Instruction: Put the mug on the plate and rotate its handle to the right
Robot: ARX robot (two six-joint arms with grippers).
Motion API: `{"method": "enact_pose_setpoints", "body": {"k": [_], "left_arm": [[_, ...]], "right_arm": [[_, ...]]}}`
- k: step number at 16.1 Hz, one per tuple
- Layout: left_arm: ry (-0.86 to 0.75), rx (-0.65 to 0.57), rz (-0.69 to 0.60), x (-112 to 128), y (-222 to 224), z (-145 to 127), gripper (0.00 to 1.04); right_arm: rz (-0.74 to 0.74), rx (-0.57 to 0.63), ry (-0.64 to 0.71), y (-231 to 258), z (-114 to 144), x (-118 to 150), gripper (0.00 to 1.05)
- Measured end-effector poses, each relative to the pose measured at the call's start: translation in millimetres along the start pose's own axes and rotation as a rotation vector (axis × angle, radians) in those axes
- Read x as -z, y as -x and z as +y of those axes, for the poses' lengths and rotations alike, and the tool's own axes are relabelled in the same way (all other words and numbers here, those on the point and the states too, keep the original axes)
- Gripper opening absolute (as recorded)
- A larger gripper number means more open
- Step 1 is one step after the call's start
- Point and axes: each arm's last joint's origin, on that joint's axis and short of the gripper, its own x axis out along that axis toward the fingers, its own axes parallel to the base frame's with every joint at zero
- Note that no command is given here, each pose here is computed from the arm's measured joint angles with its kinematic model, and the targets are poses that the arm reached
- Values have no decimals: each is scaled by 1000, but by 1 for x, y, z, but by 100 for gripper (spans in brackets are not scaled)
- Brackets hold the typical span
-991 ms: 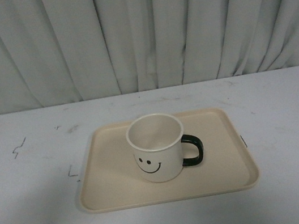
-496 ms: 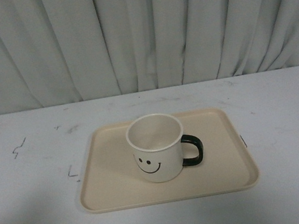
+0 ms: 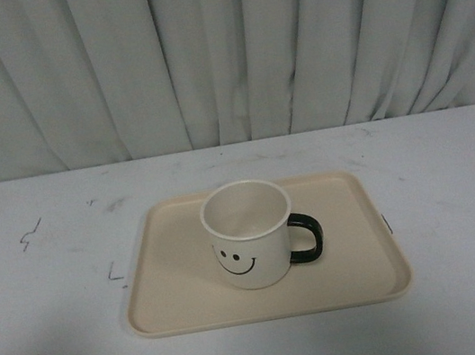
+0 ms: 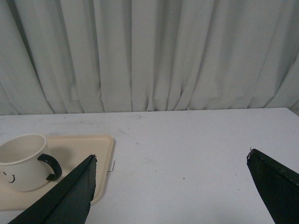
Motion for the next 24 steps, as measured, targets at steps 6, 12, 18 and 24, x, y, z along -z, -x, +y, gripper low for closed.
{"method": "enact_pose_setpoints", "body": {"k": [6, 12, 18, 24], "left_arm": [[0, 0, -2, 0, 10, 0, 2], [0, 0, -3, 0, 12, 0, 2], [0, -2, -5, 0, 26, 0, 2], [2, 0, 11, 3, 25, 0, 76]], "right_arm": [[0, 0, 0, 0, 0, 0, 98], [0, 0, 0, 0, 0, 0, 98], [-1, -1, 0, 0, 0, 0, 98], [0, 0, 0, 0, 0, 0, 98]]}}
